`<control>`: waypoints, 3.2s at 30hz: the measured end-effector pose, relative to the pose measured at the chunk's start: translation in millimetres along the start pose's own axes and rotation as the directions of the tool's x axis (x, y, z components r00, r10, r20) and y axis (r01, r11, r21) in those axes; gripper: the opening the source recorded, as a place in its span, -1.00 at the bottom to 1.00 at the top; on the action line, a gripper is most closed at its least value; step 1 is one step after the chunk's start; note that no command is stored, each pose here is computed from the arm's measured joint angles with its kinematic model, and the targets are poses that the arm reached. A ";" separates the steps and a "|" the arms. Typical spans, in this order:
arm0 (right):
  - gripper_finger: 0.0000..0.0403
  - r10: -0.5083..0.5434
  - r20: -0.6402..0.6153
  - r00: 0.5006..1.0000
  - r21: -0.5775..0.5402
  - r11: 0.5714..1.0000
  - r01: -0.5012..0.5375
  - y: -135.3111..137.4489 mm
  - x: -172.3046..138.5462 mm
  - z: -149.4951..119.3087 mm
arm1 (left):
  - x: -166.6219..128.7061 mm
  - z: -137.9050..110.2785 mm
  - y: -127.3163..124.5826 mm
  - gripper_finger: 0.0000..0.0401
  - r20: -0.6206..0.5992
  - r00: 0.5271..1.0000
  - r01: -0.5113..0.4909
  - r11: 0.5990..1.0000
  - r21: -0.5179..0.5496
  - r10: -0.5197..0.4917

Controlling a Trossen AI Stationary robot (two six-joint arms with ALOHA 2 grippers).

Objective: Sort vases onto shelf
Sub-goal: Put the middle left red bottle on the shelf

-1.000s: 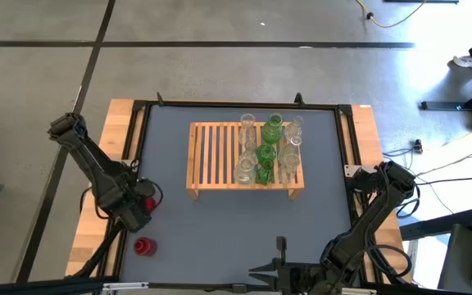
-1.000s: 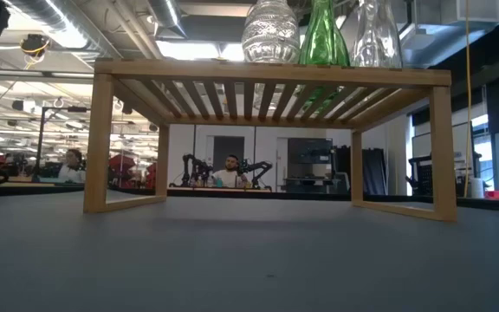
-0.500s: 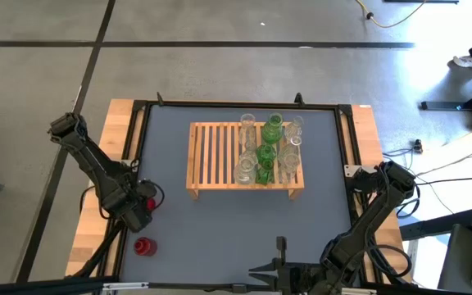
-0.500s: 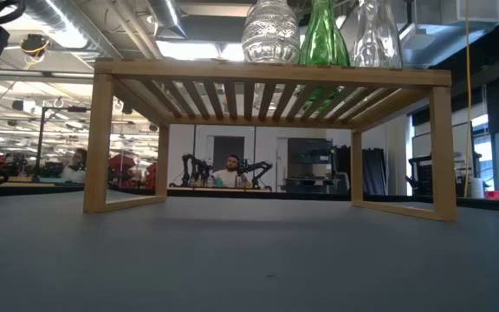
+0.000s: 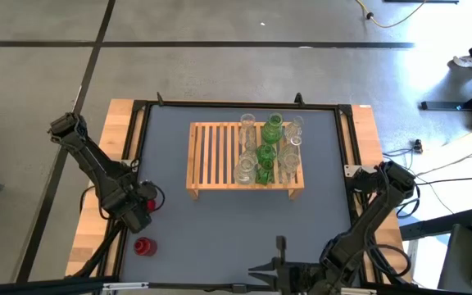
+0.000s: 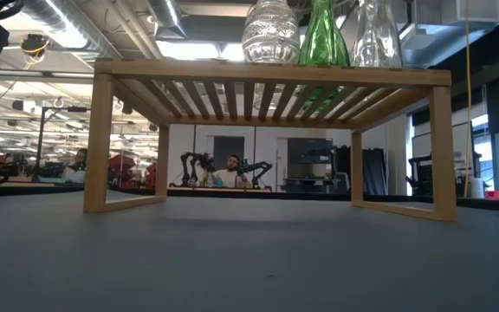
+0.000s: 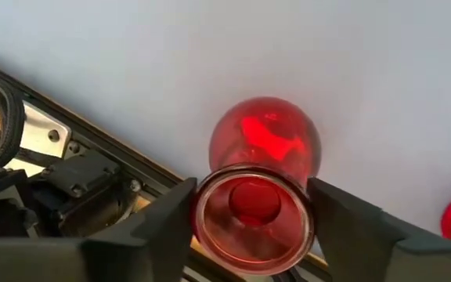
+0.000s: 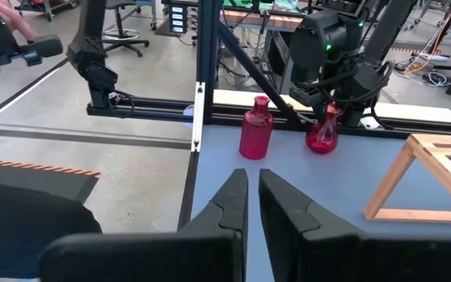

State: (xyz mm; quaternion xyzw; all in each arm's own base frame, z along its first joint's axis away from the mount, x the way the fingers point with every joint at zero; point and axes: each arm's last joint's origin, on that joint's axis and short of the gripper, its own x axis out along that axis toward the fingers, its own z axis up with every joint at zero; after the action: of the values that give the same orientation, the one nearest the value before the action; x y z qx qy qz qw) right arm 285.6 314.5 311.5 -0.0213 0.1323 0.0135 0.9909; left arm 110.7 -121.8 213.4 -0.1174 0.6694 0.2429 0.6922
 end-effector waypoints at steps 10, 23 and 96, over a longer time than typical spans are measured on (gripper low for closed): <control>-0.87 -0.023 -0.010 1.000 0.007 1.000 0.023 -7.3 9.9 -0.9 | -3.1 0.1 -2.1 -0.08 -0.017 1.000 0.025 0.999 0.025 -0.024; -0.87 0.007 0.005 1.000 0.061 0.998 -0.007 -4.7 29.7 -9.2 | -60.5 11.4 -16.6 -0.07 0.194 0.959 0.198 0.978 0.066 -0.207; -0.87 0.132 0.114 0.985 0.122 0.982 -0.146 -60.3 159.4 -58.4 | -129.5 18.8 -128.1 -0.06 0.673 0.568 0.206 0.874 0.440 -0.473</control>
State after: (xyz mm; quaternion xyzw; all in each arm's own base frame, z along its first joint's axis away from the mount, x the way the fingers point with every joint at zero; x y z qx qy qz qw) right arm 426.0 255.0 215.7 0.0533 0.0814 0.0752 0.9924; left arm 192.2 -245.3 321.4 -0.0208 0.3069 0.0203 0.9513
